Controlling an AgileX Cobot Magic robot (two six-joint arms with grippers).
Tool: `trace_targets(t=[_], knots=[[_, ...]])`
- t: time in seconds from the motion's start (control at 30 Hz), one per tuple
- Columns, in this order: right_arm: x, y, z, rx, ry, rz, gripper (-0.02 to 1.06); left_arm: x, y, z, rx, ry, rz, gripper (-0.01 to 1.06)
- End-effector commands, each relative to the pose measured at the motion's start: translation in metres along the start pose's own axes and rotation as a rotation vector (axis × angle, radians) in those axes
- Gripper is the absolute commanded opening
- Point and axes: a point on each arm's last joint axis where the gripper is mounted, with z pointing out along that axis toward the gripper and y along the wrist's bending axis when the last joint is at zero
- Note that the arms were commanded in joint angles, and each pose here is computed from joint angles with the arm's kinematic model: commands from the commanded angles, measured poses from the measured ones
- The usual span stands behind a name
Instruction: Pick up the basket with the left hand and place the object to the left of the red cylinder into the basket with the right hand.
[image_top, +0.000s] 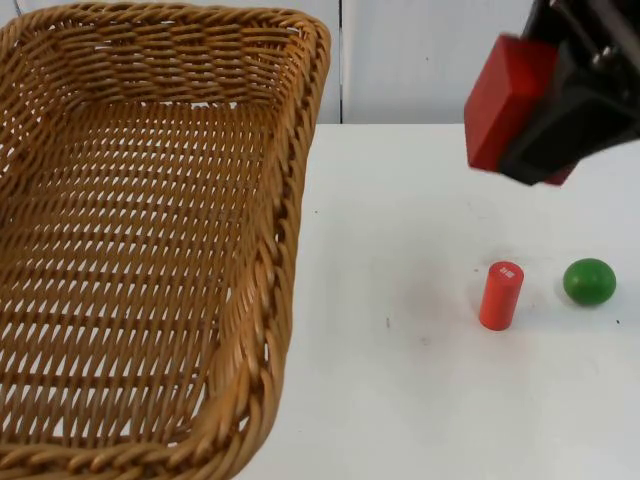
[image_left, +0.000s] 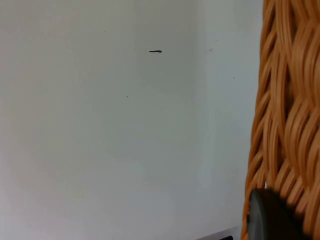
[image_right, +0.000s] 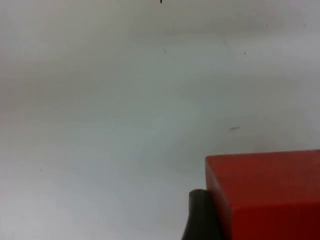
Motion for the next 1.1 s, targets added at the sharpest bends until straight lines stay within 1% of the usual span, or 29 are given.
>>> trace_targets(t=[0.0, 0.2, 0.33, 0.5, 0.57, 0.63, 0.67, 0.77, 0.8, 0.83, 0.87, 0.93, 0.97, 1.07], knots=[[-0.003, 0.003, -0.011, 0.013, -0.036, 0.003, 0.00, 0.000, -0.004, -0.001, 0.031, -0.003, -0.009, 0.00], [-0.006, 0.006, -0.026, 0.053, -0.086, 0.000, 0.00, 0.000, -0.003, -0.001, 0.029, -0.003, -0.008, 0.00], [-0.008, 0.005, -0.026, 0.058, -0.109, 0.010, 0.00, 0.000, -0.003, -0.001, 0.029, -0.003, -0.008, 0.00], [-0.012, 0.002, -0.028, 0.095, -0.156, 0.039, 0.00, 0.000, -0.003, -0.001, 0.029, -0.003, -0.008, 0.00], [-0.018, 0.001, -0.032, 0.101, -0.196, 0.049, 0.00, 0.000, -0.003, -0.001, 0.029, -0.003, -0.008, 0.00], [-0.029, 0.001, -0.039, 0.137, -0.243, 0.024, 0.00, 0.000, -0.003, -0.001, 0.029, -0.003, -0.008, 0.00], [-0.029, 0.001, -0.039, 0.137, -0.243, 0.024, 0.00, 0.000, -0.003, -0.001, 0.029, -0.003, -0.008, 0.00], [-0.047, 0.002, -0.041, 0.144, -0.280, -0.015, 0.00, 0.000, -0.003, -0.001, 0.029, -0.003, -0.008, 0.00], [-0.054, 0.003, -0.039, 0.140, -0.287, -0.031, 0.00, 0.000, -0.003, -0.001, 0.029, -0.003, -0.008, 0.00], [-0.066, 0.004, -0.034, 0.117, -0.293, -0.050, 0.00, 0.000, -0.003, -0.001, 0.029, -0.003, -0.008, 0.00], [-0.066, 0.004, -0.034, 0.117, -0.293, -0.050, 0.00, 0.000, -0.003, -0.001, 0.029, -0.003, -0.008, 0.00], [-0.078, 0.006, -0.027, 0.098, -0.300, -0.056, 0.00, 0.000, -0.003, -0.001, 0.029, -0.003, -0.008, 0.00], [-0.091, 0.008, -0.021, 0.082, -0.312, -0.060, 0.00, 0.000, -0.003, -0.001, 0.029, -0.003, -0.006, 0.00], [-0.112, 0.009, -0.006, 0.053, -0.321, -0.059, 0.00, 0.000, -0.003, -0.001, 0.029, -0.003, -0.006, 0.00]])
